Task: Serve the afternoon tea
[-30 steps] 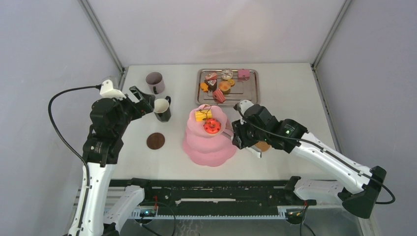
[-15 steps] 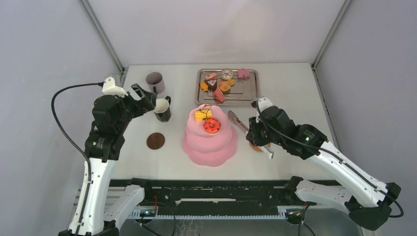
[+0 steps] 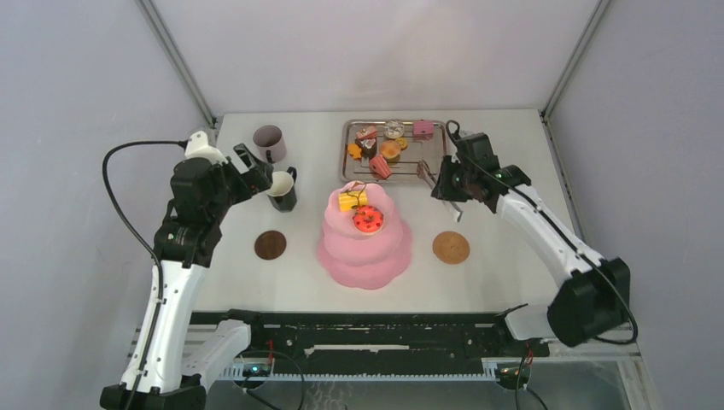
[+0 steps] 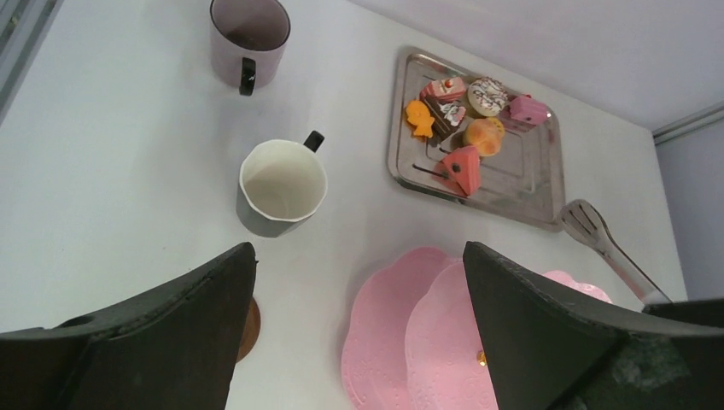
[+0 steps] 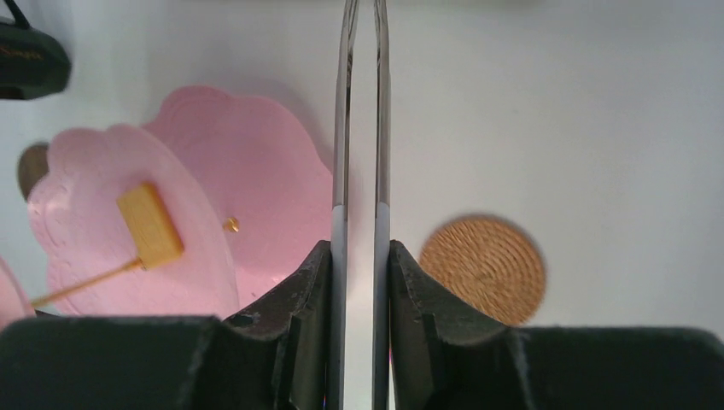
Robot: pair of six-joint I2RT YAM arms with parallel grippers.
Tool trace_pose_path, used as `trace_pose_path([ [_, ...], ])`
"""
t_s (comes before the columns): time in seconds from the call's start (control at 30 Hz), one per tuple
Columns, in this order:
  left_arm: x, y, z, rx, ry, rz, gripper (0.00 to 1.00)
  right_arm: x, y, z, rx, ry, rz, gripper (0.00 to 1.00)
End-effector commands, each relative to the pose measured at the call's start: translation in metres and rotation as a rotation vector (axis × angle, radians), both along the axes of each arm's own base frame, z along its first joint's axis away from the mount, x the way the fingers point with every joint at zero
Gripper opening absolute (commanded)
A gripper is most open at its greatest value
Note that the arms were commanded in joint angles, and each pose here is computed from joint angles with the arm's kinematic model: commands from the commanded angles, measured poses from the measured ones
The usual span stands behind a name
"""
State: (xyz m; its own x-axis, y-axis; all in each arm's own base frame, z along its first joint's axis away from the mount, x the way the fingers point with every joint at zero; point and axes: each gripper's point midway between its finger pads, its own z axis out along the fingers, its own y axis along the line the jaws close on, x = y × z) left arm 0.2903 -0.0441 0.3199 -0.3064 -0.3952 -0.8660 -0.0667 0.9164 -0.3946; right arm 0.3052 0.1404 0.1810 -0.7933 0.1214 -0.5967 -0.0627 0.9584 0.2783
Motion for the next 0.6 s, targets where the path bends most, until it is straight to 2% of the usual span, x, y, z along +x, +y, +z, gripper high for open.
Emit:
trace_pose_path([
  [0.0,0.002,0.010,0.027,0.004,-0.063,0.049,0.95,0.059,0.035,0.047,0.212,-0.160,0.036,0.34],
  [0.23,0.008,0.013,0.026,-0.003,-0.040,0.077,0.95,0.091,0.065,0.029,0.248,-0.106,0.166,0.37],
  [0.37,0.012,0.014,0.027,0.001,-0.029,0.087,0.94,0.100,0.074,0.013,0.161,-0.074,0.240,0.38],
  [0.57,0.020,0.010,0.029,-0.022,-0.017,0.076,0.94,0.107,0.083,-0.004,0.028,-0.052,0.302,0.44],
])
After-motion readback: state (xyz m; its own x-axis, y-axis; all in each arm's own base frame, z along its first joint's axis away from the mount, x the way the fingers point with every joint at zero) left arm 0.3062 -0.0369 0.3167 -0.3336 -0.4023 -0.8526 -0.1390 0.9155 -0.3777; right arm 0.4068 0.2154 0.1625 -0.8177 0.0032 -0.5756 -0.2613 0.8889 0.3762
